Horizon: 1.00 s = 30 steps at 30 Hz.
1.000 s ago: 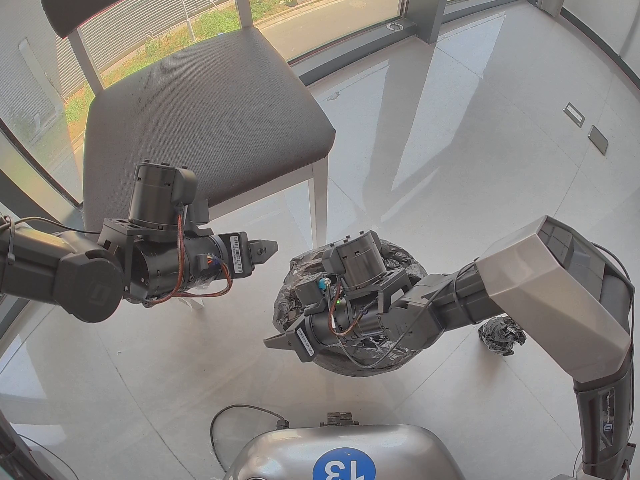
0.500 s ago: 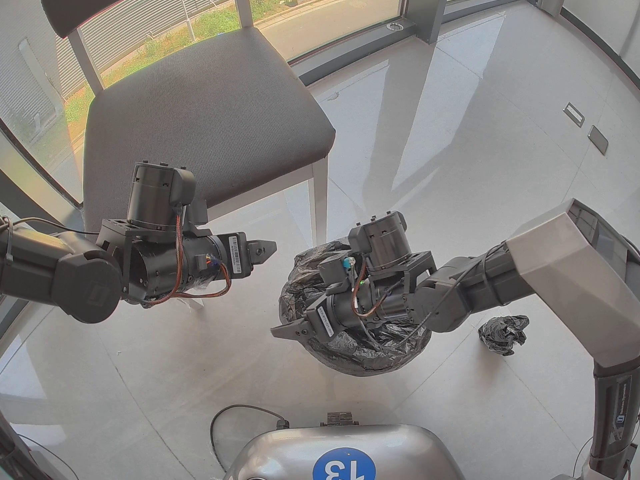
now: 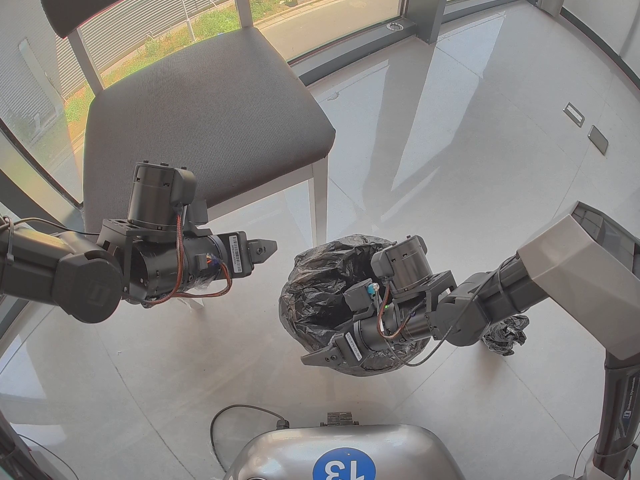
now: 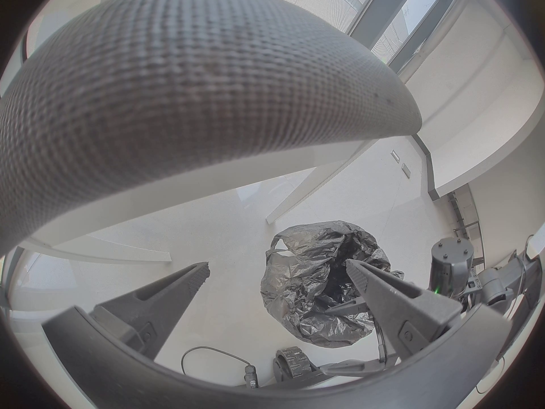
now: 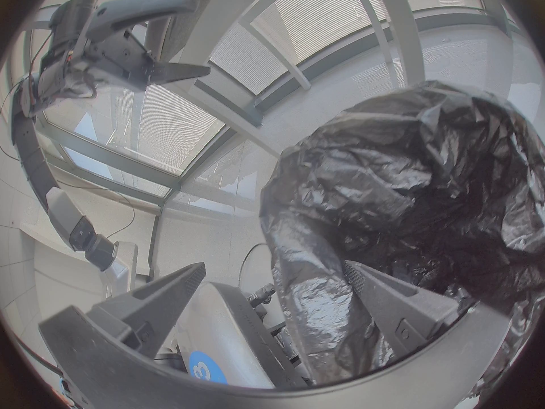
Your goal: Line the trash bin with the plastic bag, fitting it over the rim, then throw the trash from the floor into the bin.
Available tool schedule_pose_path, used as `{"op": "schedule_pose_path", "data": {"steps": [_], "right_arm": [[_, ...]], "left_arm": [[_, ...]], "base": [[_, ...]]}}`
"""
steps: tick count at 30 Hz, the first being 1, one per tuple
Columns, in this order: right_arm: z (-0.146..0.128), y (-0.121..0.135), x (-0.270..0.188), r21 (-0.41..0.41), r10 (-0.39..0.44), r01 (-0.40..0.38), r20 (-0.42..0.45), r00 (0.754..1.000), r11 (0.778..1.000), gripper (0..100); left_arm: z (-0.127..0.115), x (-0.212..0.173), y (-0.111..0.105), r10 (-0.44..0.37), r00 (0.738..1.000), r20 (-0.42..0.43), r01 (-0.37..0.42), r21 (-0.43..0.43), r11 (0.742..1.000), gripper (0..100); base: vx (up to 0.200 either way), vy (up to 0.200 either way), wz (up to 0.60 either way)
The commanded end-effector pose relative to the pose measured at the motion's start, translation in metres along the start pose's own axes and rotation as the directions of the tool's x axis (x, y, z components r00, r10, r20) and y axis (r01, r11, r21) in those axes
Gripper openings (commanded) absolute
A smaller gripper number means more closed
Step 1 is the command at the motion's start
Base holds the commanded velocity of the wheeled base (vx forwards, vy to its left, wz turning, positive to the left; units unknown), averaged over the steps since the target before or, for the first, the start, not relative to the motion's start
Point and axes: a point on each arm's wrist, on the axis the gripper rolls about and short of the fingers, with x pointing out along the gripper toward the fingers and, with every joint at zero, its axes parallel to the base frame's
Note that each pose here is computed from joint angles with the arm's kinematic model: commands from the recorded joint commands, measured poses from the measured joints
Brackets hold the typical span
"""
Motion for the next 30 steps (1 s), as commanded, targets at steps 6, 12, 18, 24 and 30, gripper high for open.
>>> {"op": "schedule_pose_path", "data": {"steps": [6,12,18,24,30], "right_arm": [[-0.013,0.022,0.009,-0.028,0.044,-0.045,-0.055,0.998,0.999,100],[-0.013,0.042,0.014,-0.058,0.077,-0.081,-0.066,0.995,0.995,100],[-0.013,0.038,0.012,-0.051,0.068,-0.071,-0.065,0.996,0.996,100],[-0.004,0.025,-0.005,-0.035,0.034,-0.035,-0.019,0.999,0.999,100],[0.018,0.015,-0.042,-0.037,-0.010,0.012,0.077,0.997,0.999,100]], "left_arm": [[0.001,0.004,-0.002,-0.016,1.000,0.023,0.016,0.000,1.000,100],[0.001,0.003,-0.003,-0.018,0.999,0.026,0.018,0.001,1.000,100],[0.001,0.003,-0.002,-0.015,1.000,0.026,0.015,0.000,1.000,100],[0.001,0.004,-0.001,-0.013,1.000,0.025,0.013,-0.002,1.000,100],[0.000,0.005,-0.001,-0.011,1.000,0.022,0.011,-0.005,1.000,100]], "base": [[0.000,0.000,0.00],[0.000,0.000,0.00],[0.000,0.000,0.00],[0.000,0.000,0.00],[0.000,0.000,0.00]]}}
